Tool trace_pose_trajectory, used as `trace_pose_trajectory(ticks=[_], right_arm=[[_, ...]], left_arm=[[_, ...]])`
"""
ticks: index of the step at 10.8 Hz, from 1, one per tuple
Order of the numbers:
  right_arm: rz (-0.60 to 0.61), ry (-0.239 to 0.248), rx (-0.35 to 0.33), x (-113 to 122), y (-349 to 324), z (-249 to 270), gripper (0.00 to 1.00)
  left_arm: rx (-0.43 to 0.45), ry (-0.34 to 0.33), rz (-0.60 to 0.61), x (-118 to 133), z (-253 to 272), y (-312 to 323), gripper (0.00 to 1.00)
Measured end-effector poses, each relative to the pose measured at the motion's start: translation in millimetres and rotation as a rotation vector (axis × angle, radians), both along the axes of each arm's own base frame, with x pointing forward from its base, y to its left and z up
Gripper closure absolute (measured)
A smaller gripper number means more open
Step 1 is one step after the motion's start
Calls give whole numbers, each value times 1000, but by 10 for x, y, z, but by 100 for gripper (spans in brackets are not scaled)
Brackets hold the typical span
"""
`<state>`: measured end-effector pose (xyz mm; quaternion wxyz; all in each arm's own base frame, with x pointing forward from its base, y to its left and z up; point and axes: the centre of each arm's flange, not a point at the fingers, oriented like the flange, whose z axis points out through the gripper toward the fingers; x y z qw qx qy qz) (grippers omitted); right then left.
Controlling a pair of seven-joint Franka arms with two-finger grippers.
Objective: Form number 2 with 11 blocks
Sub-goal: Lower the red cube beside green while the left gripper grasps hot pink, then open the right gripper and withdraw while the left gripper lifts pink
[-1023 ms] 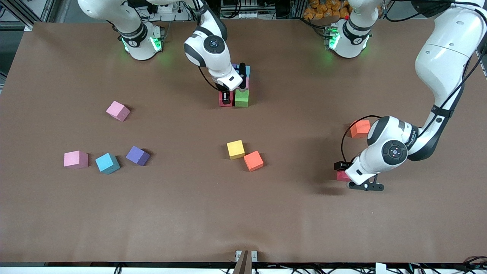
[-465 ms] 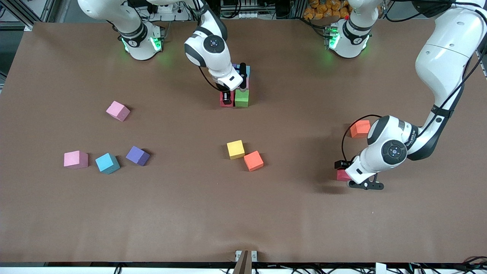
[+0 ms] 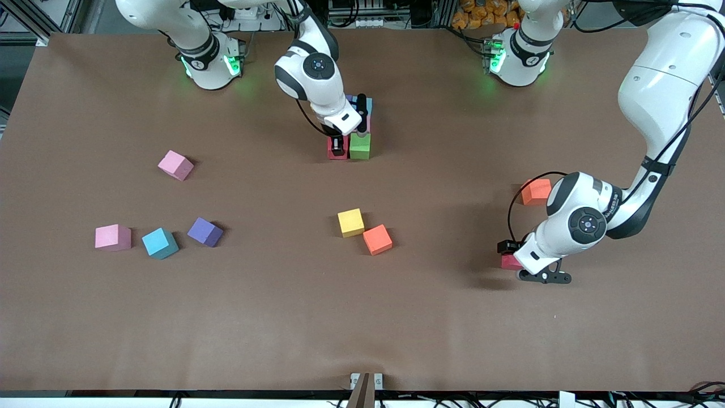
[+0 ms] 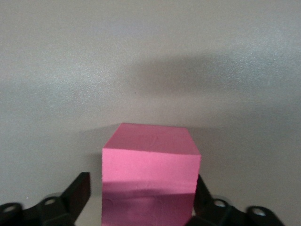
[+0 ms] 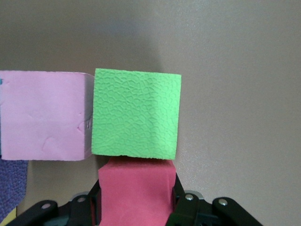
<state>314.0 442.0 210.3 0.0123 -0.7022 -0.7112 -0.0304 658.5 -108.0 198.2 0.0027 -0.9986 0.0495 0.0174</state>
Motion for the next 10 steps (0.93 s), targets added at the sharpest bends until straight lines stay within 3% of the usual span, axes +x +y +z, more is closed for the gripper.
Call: trace_pose_trajectory(ticks=[2, 6, 8, 10], right_arm=[[0, 0, 0, -1, 1, -1, 45], [2, 0, 2, -8, 9, 1, 45], [-10, 0, 3, -10, 14, 3, 44], [-33, 1, 5, -18, 23, 5, 36]], left_arm=[[0, -2, -1, 2, 9, -4, 39], [0, -7, 24, 20, 26, 9, 39], [-2, -23, 120, 62, 81, -3, 39], [-9, -41, 231, 89, 163, -151, 40]])
